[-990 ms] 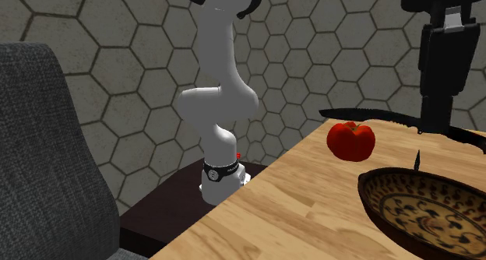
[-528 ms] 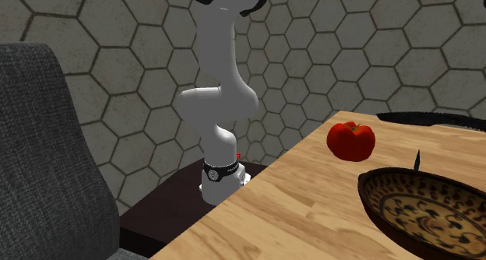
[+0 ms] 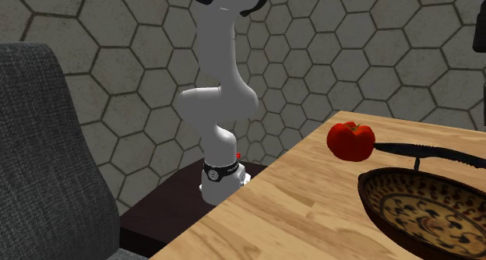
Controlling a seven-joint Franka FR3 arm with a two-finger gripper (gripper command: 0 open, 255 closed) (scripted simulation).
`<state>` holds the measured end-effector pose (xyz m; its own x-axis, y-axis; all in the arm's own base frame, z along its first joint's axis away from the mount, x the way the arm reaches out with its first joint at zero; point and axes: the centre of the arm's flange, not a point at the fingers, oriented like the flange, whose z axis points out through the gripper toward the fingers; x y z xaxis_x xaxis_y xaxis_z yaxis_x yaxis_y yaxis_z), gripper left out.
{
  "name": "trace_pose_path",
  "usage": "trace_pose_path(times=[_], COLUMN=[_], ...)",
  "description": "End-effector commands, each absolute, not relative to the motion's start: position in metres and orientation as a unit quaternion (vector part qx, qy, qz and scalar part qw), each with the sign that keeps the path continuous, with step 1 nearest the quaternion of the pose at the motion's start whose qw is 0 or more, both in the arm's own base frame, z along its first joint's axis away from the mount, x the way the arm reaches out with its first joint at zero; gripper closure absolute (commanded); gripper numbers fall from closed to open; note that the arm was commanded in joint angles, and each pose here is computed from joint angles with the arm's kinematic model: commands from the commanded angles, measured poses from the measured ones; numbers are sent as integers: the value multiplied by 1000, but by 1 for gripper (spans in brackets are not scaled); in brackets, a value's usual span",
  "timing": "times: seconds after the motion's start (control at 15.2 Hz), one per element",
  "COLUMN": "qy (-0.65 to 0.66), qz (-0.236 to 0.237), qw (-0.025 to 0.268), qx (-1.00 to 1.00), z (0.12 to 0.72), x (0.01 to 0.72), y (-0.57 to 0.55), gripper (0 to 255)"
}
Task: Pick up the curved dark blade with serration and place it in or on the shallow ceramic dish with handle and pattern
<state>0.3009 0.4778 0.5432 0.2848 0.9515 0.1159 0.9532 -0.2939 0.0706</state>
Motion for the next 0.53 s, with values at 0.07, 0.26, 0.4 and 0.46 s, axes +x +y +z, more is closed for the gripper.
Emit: trace_pose_path(times=[0.07, 0.26, 0.4, 0.46], qy=[-594, -594, -594, -594], qz=[-68, -68, -68, -68], qw=[6, 6, 6, 6], qx=[-801, -801, -801, -801], z=[528, 512, 506, 506], x=[300, 300, 300, 300], y=[477, 477, 477, 477], gripper=[255, 255, 255, 255])
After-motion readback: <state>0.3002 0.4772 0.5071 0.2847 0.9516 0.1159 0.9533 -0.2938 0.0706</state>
